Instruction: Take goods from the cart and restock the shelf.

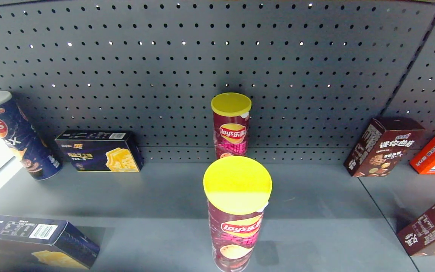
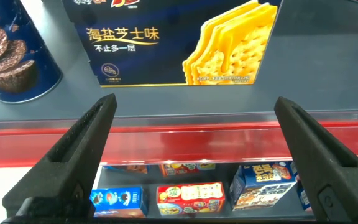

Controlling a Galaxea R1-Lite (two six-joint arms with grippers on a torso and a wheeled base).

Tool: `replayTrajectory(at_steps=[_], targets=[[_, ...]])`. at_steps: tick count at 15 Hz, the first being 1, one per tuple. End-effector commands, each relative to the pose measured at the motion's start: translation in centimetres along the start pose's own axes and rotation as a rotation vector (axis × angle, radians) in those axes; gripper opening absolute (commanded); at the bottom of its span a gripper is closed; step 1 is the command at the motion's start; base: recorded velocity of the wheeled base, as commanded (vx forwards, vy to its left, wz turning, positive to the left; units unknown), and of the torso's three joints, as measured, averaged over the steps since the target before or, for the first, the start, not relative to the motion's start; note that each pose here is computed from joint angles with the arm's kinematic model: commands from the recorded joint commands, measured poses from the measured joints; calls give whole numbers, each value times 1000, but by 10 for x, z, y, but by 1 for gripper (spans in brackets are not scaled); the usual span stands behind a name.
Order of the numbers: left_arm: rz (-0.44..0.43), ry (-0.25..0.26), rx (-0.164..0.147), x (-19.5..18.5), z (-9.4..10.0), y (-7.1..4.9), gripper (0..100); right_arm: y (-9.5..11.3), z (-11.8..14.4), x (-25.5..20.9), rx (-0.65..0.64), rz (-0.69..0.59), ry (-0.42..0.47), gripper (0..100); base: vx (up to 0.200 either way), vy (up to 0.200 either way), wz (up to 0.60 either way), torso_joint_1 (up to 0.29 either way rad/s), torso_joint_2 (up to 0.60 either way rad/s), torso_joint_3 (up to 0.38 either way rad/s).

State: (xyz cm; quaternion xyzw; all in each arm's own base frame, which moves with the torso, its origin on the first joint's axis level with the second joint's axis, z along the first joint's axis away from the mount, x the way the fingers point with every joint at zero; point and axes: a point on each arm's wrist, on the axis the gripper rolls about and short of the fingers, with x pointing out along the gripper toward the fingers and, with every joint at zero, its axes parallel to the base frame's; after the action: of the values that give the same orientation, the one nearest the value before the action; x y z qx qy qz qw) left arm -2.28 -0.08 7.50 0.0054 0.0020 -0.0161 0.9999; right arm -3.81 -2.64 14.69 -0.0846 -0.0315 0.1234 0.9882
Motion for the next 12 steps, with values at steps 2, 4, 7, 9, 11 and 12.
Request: replayTrajectory(at_steps=[2,4,7,9,11,12], targets=[[0,2,0,0,0,0,100,5,-24,-3,30,38,-16,100,0,0,0,0,0,0],[0,2,0,0,0,0,100,13,-39,7,42,149,-33,100,0,0,0,0,0,0],[0,2,-2,0,0,0,100,21,-62,19,46,188,-63,100,0,0,0,0,0,0],[0,2,0,0,0,0,100,21,-62,19,51,193,-63,100,0,0,0,0,0,0],[0,2,0,0,0,0,100,23,-62,18,78,267,-70,100,0,0,0,0,0,0],[0,2,0,0,0,0,100,23,-62,18,77,299,-73,100,0,0,0,0,0,0]])
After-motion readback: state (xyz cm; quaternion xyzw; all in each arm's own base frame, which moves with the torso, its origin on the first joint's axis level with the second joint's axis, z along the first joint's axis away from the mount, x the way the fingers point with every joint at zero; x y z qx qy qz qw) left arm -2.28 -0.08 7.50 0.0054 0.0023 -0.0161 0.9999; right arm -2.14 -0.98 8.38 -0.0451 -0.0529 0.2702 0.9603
